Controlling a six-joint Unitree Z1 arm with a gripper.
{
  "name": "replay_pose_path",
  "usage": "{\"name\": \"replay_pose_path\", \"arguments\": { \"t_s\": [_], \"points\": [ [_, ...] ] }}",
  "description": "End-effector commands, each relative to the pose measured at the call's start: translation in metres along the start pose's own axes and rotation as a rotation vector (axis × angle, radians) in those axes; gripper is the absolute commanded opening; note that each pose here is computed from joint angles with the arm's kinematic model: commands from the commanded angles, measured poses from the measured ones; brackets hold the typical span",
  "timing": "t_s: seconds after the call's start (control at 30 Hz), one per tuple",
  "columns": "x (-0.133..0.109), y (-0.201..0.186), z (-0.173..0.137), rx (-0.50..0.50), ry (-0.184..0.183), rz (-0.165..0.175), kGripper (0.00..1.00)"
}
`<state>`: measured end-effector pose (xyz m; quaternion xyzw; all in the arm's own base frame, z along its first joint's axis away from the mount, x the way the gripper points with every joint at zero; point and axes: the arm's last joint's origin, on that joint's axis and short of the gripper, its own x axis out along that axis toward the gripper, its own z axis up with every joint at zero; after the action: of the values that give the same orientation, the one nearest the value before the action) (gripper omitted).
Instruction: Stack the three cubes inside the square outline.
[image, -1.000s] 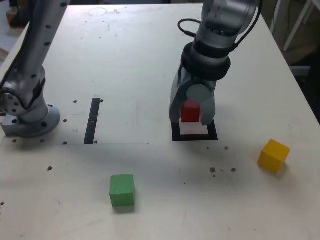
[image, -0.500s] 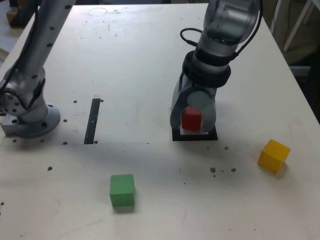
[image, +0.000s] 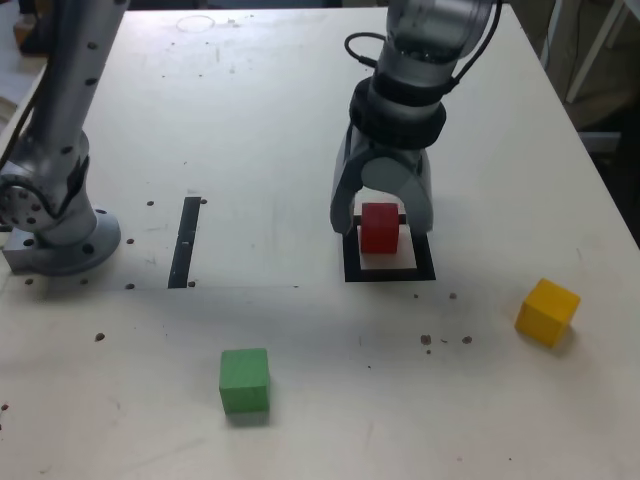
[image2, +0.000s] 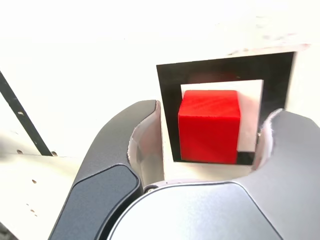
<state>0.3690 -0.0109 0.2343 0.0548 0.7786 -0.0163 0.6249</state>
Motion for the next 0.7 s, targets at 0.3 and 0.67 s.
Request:
{"name": "replay_pose_path", "arguments": {
  "t_s": [0.3, 0.67],
  "points": [
    [-0.037, -0.001, -0.006, 0.099, -0.127, 0.072, 1.0],
    [-0.066, -0.029, 0.02, 0.371, -0.195, 0.211, 1.0]
  ]
}}
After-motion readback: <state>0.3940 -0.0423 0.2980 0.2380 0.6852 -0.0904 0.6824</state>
